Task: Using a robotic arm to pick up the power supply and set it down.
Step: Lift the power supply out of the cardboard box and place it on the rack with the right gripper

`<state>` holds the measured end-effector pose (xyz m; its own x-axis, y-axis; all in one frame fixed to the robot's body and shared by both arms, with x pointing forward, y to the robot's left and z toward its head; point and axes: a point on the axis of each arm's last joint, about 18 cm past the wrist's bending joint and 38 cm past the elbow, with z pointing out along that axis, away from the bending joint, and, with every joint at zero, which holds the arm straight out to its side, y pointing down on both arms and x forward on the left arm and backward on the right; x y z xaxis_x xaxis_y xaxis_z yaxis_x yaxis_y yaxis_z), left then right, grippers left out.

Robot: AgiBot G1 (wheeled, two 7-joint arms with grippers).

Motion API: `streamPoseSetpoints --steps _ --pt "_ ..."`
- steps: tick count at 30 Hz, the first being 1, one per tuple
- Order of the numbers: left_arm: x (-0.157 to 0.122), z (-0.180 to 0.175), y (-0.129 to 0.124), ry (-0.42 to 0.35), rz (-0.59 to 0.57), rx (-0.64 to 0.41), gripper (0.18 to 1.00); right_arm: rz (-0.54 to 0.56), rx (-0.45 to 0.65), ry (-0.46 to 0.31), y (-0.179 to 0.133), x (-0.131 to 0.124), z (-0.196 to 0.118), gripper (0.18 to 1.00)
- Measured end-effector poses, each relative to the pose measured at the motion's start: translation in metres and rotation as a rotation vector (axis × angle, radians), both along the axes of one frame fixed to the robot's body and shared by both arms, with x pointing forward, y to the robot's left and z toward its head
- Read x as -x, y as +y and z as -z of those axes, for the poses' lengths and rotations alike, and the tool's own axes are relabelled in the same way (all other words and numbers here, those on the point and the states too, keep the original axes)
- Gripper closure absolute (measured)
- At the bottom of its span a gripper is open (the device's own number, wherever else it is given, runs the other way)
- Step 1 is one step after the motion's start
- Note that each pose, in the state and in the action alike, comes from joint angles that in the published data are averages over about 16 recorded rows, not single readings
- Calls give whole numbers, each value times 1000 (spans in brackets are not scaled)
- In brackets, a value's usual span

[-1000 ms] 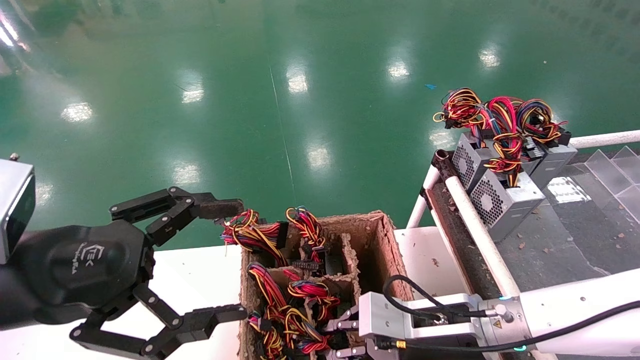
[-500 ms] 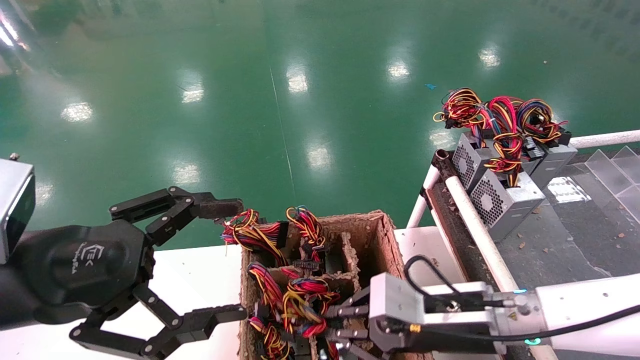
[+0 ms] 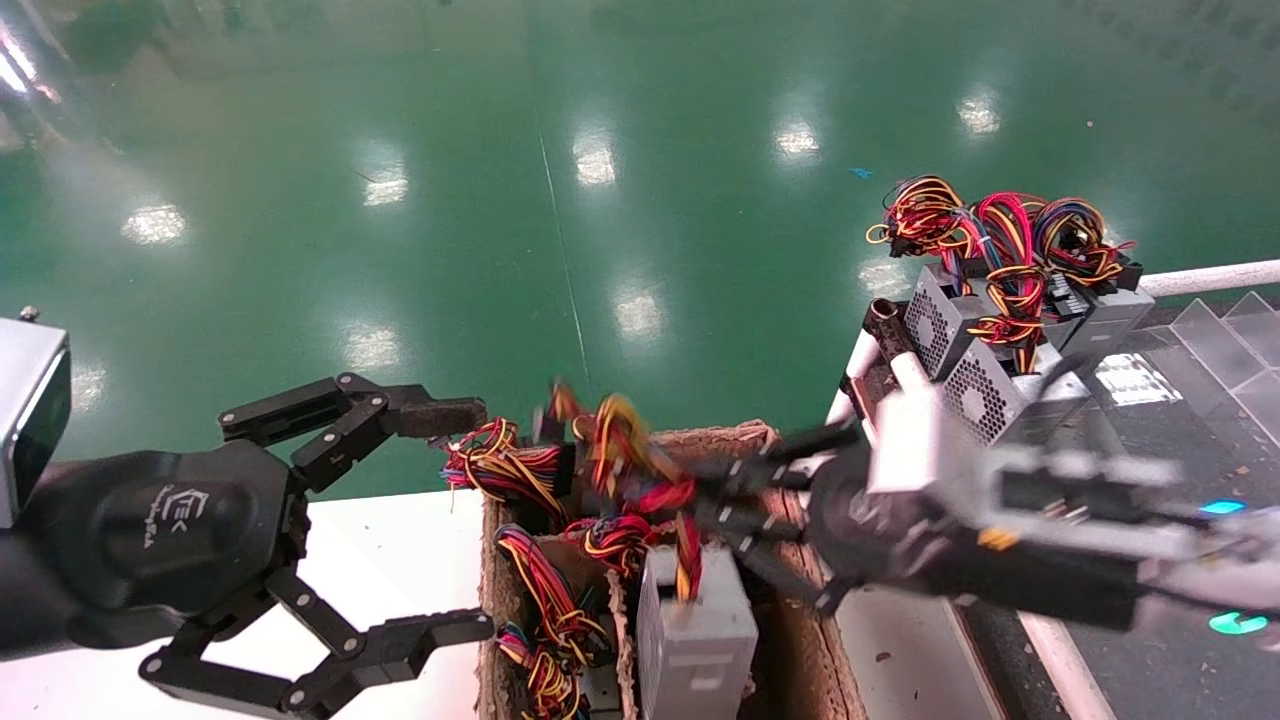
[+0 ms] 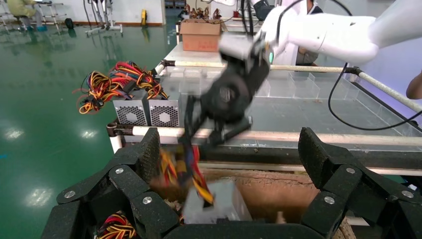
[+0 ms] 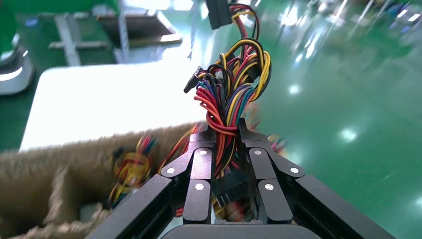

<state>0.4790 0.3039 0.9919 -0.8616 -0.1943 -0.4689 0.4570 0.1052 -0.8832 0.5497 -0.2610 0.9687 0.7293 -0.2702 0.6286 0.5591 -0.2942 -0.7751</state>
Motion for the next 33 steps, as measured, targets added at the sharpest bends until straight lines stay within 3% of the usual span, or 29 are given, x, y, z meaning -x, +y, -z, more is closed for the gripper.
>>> streamPoseSetpoints --steps 10,20,26,33 --pt "0 0 0 0 0 0 184 41 -121 -198 -49 42 -81 913" --pt "0 0 0 0 0 0 184 209 -124 -397 -112 86 -146 916" --pt "0 0 0 0 0 0 184 324 -102 -424 -152 112 -160 917" --pt "0 0 0 0 0 0 184 431 -67 -364 -194 135 -153 917"
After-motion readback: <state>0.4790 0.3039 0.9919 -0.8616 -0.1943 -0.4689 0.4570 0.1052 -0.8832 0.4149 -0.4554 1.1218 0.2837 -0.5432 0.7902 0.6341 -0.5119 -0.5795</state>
